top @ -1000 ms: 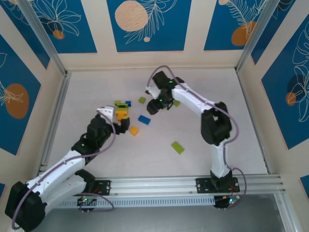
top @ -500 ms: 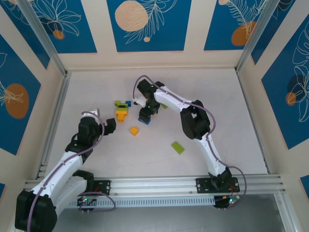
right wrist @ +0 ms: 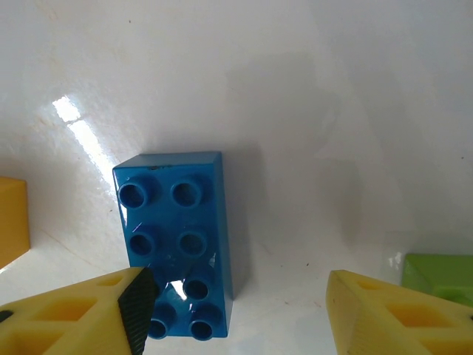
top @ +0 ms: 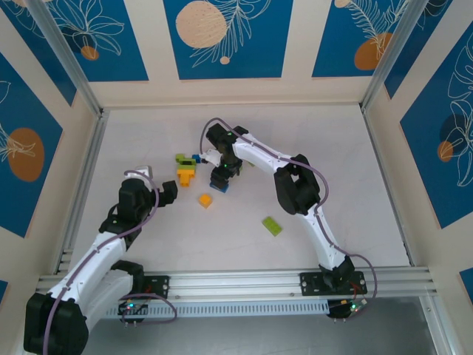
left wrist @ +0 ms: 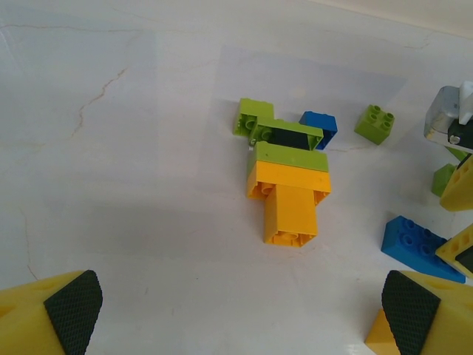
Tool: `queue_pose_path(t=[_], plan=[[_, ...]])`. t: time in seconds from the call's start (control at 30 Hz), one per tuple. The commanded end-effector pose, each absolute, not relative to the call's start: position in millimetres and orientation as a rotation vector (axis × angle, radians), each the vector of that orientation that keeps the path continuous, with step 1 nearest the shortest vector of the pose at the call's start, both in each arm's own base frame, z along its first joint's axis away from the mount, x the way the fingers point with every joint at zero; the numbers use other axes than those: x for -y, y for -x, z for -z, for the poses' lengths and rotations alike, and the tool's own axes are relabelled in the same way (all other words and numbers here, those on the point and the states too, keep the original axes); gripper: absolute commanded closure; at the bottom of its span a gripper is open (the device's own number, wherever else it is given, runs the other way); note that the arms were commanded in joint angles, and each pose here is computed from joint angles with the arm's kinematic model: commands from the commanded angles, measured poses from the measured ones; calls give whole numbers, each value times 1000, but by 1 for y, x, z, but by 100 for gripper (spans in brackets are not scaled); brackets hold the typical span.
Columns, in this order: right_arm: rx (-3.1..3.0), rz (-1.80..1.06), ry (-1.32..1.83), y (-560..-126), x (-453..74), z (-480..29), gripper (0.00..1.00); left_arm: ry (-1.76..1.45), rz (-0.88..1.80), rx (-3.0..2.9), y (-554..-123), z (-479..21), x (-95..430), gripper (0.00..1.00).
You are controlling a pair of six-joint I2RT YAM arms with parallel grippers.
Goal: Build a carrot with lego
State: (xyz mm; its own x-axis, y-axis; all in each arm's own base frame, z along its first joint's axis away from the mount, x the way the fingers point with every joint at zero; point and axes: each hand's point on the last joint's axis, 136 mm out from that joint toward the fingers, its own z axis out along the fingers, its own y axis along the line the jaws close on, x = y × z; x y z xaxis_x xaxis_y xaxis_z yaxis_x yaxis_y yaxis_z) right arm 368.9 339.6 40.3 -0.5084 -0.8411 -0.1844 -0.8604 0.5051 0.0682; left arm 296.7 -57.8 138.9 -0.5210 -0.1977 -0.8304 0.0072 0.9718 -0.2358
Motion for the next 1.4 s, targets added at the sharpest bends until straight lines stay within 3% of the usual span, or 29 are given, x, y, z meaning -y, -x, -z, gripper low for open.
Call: queue_pose_path(t=[0.0,0.33,0.97,1.37], plan=[[-2593,-280,1464,-364,-345,-58,35,147,277,-2104,-295,-139,57,0],[-2569,-352,1440,-357,-351,-82,36,144,288,-2105,-297,-139,58,0],[-2647,-323,1548,-339,-357,-35,36,139,293,-2112,-299,-135,60,0],[-2659,-326,1546,-338,-357,-29,43,138,291,-2112,-298,-134,59,0]])
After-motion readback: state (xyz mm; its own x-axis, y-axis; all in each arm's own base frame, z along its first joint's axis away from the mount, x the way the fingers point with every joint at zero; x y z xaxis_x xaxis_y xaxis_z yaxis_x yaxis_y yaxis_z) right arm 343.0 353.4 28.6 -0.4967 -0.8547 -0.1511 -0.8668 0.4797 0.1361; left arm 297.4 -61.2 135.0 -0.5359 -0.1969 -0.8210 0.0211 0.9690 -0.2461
